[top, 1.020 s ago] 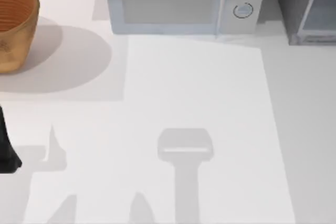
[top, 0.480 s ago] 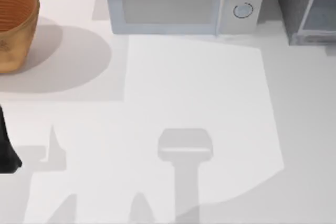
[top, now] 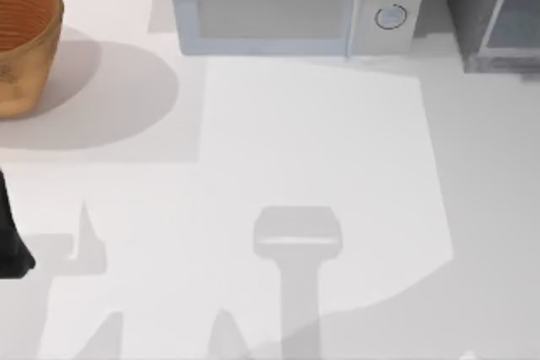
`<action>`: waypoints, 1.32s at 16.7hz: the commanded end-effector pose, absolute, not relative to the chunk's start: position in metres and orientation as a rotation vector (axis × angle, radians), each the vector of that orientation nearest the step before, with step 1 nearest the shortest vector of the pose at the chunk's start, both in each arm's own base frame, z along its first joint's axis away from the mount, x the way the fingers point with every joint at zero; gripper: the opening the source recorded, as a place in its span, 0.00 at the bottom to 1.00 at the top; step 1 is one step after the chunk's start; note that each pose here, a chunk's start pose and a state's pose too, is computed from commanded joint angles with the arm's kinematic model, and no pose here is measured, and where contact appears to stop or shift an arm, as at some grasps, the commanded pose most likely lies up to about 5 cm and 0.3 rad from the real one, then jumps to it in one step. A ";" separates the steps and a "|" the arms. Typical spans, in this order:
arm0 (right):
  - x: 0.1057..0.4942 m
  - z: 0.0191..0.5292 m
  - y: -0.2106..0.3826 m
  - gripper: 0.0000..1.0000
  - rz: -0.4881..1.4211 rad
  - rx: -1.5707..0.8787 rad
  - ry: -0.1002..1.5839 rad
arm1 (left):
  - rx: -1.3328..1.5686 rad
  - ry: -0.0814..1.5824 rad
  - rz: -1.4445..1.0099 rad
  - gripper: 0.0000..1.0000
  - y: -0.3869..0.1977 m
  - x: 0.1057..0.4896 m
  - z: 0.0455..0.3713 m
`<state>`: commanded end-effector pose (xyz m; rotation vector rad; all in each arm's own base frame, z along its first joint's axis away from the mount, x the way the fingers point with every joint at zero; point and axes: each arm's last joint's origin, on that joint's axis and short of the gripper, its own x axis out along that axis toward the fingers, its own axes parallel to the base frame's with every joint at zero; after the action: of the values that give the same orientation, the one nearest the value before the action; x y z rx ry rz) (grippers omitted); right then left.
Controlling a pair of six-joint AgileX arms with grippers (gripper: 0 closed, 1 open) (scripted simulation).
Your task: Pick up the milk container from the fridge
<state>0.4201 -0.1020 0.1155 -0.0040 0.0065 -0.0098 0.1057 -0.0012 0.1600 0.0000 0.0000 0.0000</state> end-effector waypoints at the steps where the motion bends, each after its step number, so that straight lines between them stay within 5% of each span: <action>1: 0.429 0.116 -0.102 1.00 -0.010 -0.005 0.003 | 0.000 0.000 0.000 1.00 -0.001 0.106 0.160; 10: 0.465 0.118 -0.101 1.00 -0.010 -0.005 0.001 | 0.000 0.000 0.000 1.00 -0.001 0.106 0.160; 22: 0.465 0.118 -0.101 0.10 -0.010 -0.005 0.001 | 0.000 0.000 0.000 1.00 -0.001 0.106 0.160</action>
<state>0.4648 -0.1009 0.1179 -0.0054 0.0015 -0.0100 0.1057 -0.0012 0.1600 0.0000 0.0000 0.0000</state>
